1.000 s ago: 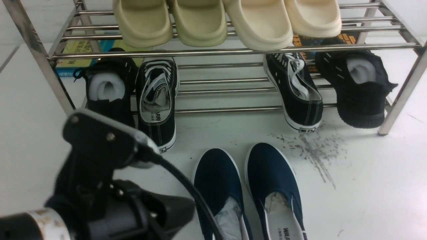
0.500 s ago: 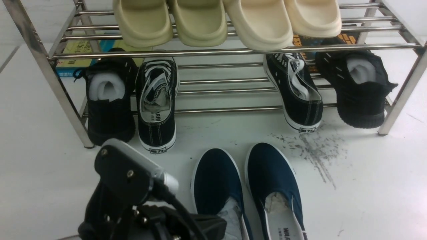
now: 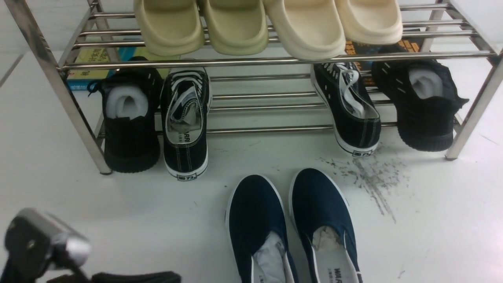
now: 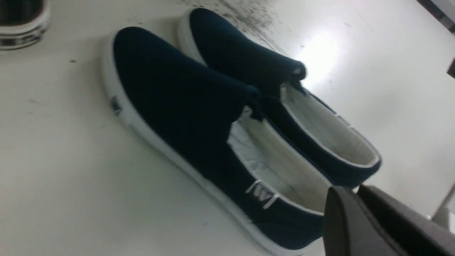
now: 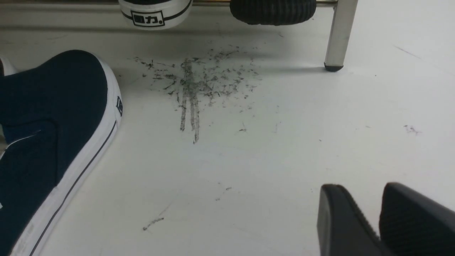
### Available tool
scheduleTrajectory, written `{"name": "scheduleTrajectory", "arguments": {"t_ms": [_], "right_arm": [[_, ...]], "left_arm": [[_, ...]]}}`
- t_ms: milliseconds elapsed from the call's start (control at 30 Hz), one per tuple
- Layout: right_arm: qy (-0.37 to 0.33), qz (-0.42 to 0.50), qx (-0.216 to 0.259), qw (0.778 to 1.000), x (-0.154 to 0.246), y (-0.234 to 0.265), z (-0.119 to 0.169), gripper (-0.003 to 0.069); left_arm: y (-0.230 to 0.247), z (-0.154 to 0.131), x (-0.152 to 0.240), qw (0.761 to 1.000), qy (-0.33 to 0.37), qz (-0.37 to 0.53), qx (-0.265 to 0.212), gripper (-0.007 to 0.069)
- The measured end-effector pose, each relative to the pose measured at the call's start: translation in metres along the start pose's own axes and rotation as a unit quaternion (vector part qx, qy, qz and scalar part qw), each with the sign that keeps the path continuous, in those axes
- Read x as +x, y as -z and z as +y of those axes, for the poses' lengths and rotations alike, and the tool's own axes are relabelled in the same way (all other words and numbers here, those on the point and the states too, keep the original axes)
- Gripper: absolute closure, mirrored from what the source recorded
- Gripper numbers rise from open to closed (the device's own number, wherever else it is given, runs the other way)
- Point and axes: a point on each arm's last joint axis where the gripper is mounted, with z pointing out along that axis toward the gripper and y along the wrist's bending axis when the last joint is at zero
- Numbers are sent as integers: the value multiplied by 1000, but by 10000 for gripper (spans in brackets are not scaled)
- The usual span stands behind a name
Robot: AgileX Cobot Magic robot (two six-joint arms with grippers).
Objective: Take the shoes off the shelf with your hand on the white table.
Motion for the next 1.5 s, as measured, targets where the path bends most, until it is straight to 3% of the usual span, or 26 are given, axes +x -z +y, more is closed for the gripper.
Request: {"name": "scheduleTrajectory", "arguments": {"t_ms": [200, 233, 400, 567, 833, 1167, 1500], "right_arm": [[0, 0, 0, 1000, 0, 0, 0, 451], [0, 0, 0, 1000, 0, 0, 0, 450], [0, 0, 0, 1000, 0, 0, 0, 442], [0, 0, 0, 1000, 0, 0, 0, 437], [0, 0, 0, 1000, 0, 0, 0, 429], [0, 0, 0, 1000, 0, 0, 0, 421], [0, 0, 0, 1000, 0, 0, 0, 421]], "left_arm": [[19, 49, 43, 985, 56, -90, -137, 554], [19, 49, 45, 985, 56, -91, -137, 554], [27, 75, 70, 948, 115, -122, -270, 552], [35, 83, 73, 917, 151, -132, -344, 545], [41, 80, 73, 914, 126, -146, -356, 538], [40, 73, 73, 935, 74, -144, -317, 534], [40, 73, 73, 935, 72, -143, -316, 519]]}}
